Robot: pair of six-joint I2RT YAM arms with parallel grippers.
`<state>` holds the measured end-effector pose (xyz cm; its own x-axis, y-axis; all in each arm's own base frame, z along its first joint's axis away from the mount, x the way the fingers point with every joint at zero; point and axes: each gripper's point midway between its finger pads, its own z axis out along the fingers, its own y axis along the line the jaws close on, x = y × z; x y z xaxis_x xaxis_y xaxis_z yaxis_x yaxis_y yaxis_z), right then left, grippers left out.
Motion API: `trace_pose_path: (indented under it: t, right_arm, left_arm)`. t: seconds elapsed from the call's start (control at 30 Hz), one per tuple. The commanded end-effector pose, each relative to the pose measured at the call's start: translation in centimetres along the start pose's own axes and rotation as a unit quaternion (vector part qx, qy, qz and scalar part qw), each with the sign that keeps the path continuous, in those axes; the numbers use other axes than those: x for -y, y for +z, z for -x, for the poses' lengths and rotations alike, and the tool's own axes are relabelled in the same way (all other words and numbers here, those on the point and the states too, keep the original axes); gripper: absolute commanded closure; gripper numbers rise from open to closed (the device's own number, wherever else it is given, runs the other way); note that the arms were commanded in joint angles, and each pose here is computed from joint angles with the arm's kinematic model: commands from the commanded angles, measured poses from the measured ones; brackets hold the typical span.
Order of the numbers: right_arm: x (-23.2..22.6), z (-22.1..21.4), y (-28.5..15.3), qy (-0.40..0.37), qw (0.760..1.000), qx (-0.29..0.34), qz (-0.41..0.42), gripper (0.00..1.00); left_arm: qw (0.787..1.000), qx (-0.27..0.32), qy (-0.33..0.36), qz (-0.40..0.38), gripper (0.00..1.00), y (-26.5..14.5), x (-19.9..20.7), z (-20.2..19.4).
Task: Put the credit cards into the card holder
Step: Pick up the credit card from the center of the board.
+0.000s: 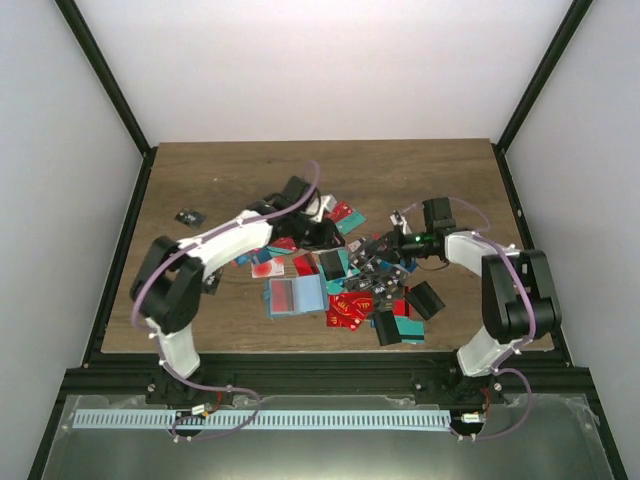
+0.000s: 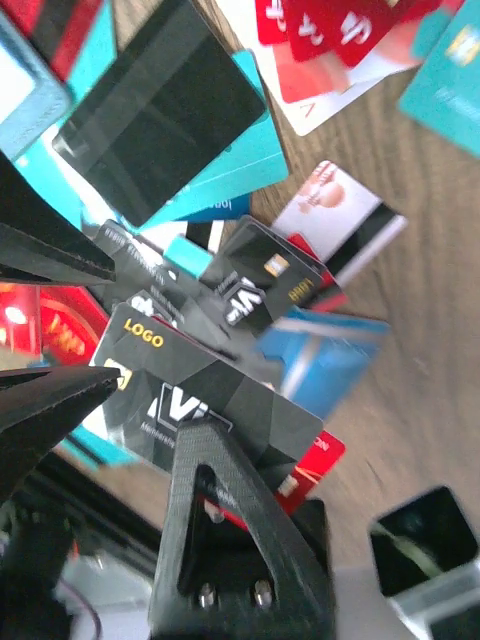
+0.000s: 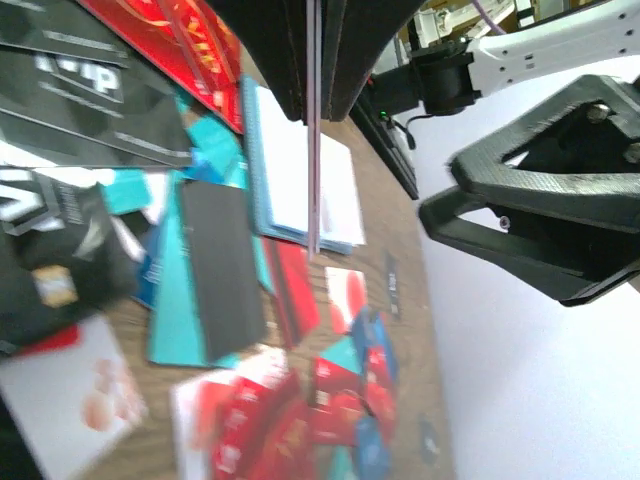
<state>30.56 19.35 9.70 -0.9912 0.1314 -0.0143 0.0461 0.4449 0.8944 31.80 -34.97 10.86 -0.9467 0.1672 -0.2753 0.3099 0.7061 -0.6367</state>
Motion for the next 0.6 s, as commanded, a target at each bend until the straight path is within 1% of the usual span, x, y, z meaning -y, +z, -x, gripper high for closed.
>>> trace_pose_path:
  t: [0.0, 0.07, 0.17, 0.23, 0.33, 0.43, 0.57]
  right_arm:
    - [-6.0, 0.3, -1.8, -0.043, 0.998, 0.015, 0.044, 0.99]
    - [-8.6, -0.1, -2.7, -0.071, 0.995, 0.03, 0.064, 0.99]
    - [-11.5, -1.0, -3.2, -0.1, 0.989, 0.039, 0.098, 0.99]
    - [-12.8, -1.8, -3.3, -0.109, 0.986, 0.039, 0.118, 0.99]
    - [-15.0, -2.5, -3.3, -0.132, 0.98, 0.042, 0.14, 0.99]
    - [-16.8, -3.5, -2.7, -0.149, 0.977, 0.032, 0.151, 0.99]
    - [-18.0, -4.1, -1.7, -0.159, 0.975, 0.025, 0.153, 0.99]
  left_arm:
    - [0.998, 0.031, -0.061, -0.005, 0.71, -4.9, 0.4, -0.1]
    - [0.995, 0.048, -0.088, -0.026, 0.67, -6.8, 1.0, -0.6]
    - [0.985, 0.076, -0.122, -0.091, 0.6, -8.8, 2.5, -0.7]
    - [0.979, 0.101, -0.127, -0.126, 0.56, -10.1, 3.6, -0.5]
    - [0.974, 0.119, -0.123, -0.149, 0.52, -11.1, 4.3, -0.4]
    - [0.969, 0.125, -0.113, -0.182, 0.51, -12.0, 5.6, -0.5]
    - [0.961, 0.143, -0.106, -0.211, 0.52, -13.3, 6.7, -0.5]
